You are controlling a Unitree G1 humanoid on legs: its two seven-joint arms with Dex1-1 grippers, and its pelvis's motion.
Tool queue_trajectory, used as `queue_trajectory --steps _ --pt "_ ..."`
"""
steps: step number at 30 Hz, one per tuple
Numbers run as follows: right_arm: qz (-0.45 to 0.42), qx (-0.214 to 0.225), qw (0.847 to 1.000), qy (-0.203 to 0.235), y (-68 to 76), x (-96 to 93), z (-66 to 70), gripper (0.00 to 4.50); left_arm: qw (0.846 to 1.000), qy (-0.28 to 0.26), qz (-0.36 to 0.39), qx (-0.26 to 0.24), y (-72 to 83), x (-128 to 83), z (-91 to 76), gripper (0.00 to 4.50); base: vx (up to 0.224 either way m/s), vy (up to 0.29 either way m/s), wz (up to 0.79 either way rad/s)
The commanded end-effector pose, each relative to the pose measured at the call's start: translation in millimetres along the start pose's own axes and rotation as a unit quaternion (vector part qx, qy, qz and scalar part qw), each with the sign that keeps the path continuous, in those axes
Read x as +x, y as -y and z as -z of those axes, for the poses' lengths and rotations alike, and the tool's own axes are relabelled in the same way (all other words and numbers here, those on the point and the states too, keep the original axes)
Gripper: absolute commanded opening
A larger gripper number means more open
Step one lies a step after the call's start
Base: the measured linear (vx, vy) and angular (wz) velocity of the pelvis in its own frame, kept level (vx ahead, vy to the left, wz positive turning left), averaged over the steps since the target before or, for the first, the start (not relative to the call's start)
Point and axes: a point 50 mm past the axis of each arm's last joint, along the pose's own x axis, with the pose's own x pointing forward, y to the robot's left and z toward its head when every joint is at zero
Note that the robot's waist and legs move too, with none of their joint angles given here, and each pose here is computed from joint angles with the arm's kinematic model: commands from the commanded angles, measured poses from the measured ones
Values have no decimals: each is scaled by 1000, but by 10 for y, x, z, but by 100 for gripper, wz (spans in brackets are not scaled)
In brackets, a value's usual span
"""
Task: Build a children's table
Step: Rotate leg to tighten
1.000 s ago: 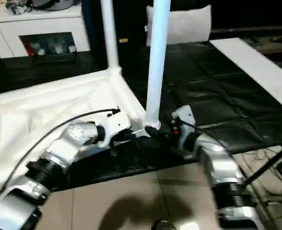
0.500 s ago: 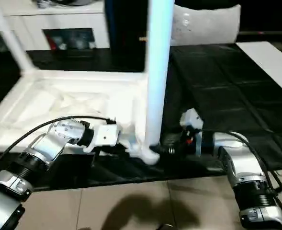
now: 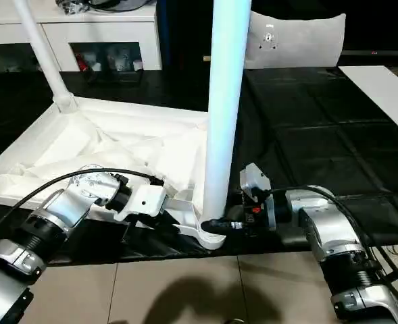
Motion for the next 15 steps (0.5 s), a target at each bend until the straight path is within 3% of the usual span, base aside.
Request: queue_trajectory --steps 1,4,7,9,10,15 --pt "-12 -4 1000 -1 -3 12 -42 220 997 -33 74 -6 163 155 112 0 0 0 0" --pt "-15 0 1000 -1 -12 15 -35 216 997 -33 73 -11 171 148 131 0 0 0 0" --pt "-6 10 1000 6 -26 47 -24 206 997 -13 58 -49 176 156 133 0 0 0 0" --pt "34 30 999 10 21 102 -12 205 996 -1 41 -79 159 161 114 0 0 0 0" --pt "108 41 993 8 120 215 11 205 993 19 3 -118 110 173 59 0 0 0 0" --pt "195 60 979 21 256 406 -13 204 987 42 -55 -147 23 196 -30 0 0 0 0"
